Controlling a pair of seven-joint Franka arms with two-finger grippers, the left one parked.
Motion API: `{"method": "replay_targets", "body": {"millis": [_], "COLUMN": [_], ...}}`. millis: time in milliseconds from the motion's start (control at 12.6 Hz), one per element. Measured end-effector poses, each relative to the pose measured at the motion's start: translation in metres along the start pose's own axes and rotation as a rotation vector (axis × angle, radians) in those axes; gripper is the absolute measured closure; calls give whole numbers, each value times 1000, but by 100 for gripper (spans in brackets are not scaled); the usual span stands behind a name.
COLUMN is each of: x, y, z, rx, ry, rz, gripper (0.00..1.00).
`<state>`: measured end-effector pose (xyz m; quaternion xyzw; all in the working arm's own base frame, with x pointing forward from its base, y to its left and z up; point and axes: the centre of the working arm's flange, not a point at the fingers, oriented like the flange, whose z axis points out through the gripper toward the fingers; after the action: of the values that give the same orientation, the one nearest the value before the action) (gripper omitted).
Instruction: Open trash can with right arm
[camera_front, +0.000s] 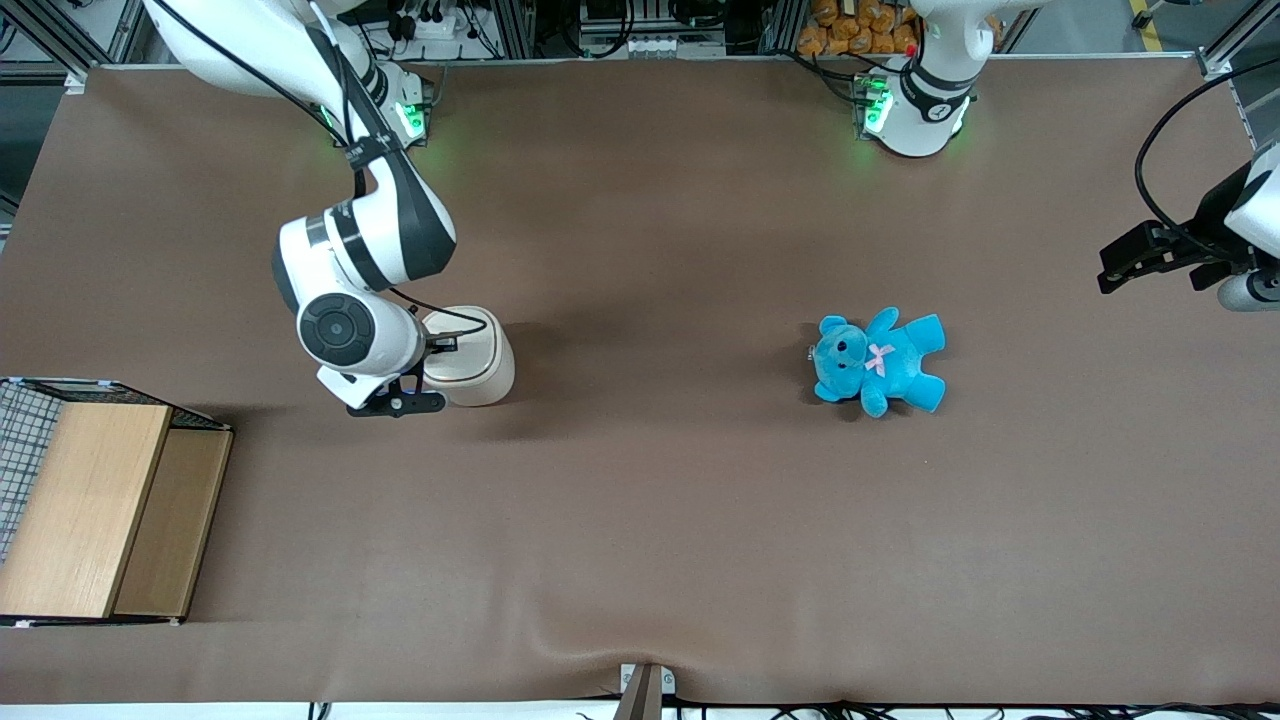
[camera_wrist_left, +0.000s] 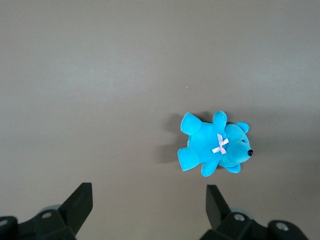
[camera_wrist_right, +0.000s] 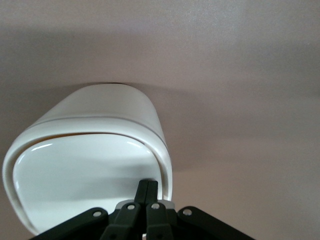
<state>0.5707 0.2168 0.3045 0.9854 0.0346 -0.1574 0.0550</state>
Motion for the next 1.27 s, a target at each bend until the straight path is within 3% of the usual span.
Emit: {"method": "replay_targets", "body": {"millis": [318,477,636,875,1114,1273], "x": [0,-3,-10,-33,-55,-69], "y": [0,0,2,11,24,37], "z": [-1,-10,-60,-161,-220,-248], "rx": [1,0,-1,13,25,41], "ry": [3,2,-4,41,81,128], "rz": [14,15,15,18,29,43], "gripper": [99,94,74,39,5,0]}}
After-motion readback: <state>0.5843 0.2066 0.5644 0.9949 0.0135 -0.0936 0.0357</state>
